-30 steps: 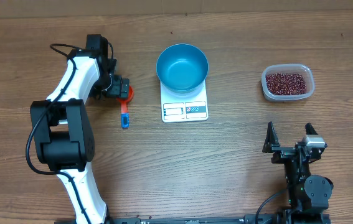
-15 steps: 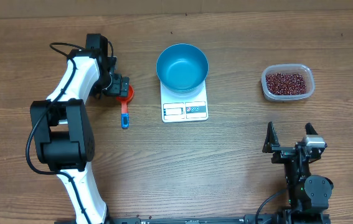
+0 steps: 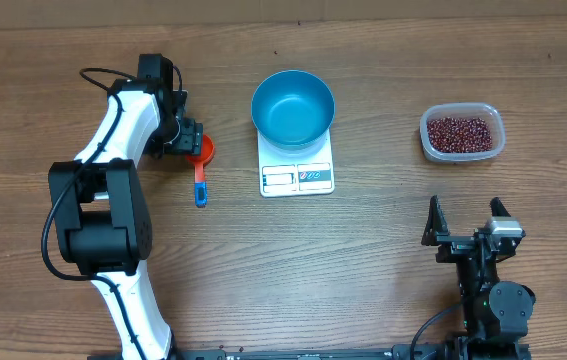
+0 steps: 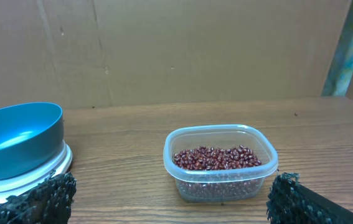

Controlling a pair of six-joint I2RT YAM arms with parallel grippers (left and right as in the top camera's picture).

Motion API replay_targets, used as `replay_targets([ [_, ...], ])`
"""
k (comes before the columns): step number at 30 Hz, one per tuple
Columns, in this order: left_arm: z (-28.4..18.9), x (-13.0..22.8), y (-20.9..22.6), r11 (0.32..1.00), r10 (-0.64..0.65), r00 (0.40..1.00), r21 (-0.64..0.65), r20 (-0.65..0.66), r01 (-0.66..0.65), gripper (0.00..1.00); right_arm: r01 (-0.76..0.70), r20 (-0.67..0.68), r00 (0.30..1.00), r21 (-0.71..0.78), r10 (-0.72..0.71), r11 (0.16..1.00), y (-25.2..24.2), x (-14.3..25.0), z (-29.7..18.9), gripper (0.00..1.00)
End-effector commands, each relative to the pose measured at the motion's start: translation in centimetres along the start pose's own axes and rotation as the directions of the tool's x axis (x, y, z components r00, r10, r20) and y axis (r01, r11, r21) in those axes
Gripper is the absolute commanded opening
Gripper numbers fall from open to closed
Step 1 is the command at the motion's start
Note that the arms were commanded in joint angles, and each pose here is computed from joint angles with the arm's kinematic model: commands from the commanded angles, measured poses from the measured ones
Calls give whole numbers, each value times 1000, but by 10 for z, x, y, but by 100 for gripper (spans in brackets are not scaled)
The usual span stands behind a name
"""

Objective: Scoop item into bowl and weigh 150g on scale
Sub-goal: 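Lower the left gripper and close it on the red scoop's rim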

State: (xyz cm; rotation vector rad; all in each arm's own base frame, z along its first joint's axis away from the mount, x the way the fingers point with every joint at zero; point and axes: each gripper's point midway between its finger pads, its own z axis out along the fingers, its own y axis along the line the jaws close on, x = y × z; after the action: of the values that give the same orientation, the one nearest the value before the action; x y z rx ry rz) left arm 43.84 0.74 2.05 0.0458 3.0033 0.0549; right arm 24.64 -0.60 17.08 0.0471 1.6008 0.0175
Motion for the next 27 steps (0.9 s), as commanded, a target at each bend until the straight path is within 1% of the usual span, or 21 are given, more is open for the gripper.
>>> replay_targets([
  [1, -2, -8, -3, 1000, 12, 1000, 9, 17, -12, 77, 5, 6, 1000, 0, -5, 1000, 0, 1, 0, 100],
  [2, -2, -8, -3, 1000, 12, 1000, 9, 17, -12, 75, 5, 6, 1000, 0, -5, 1000, 0, 1, 0, 100],
  [6, -2, -8, -3, 1000, 12, 1000, 9, 17, -12, 76, 5, 6, 1000, 0, -5, 1000, 0, 1, 0, 100],
  [8, -2, -8, -3, 1000, 12, 1000, 9, 17, -12, 74, 5, 6, 1000, 0, -5, 1000, 0, 1, 0, 100],
  [12, -2, -8, -3, 1000, 12, 1000, 9, 20, -12, 66, 5, 6, 1000, 1, -5, 1000, 0, 1, 0, 100],
  [15, -2, -9, -5, 1000, 12, 1000, 22, 23, -12, 63, 5, 6, 1000, 0, -5, 1000, 0, 1, 0, 100],
  [19, -2, -9, -7, 999, 12, 1000, 32, 24, -13, 62, 5, 6, 1000, 0, -5, 1000, 0, 1, 0, 100],
  [23, -2, -9, -7, 999, 12, 1000, 32, 24, -13, 57, 5, 6, 1000, 0, -5, 1000, 0, 1, 0, 100],
  [27, -2, -9, -7, 999, 12, 1000, 32, 24, -13, 56, 5, 6, 1000, 1, -5, 1000, 0, 1, 0, 100],
])
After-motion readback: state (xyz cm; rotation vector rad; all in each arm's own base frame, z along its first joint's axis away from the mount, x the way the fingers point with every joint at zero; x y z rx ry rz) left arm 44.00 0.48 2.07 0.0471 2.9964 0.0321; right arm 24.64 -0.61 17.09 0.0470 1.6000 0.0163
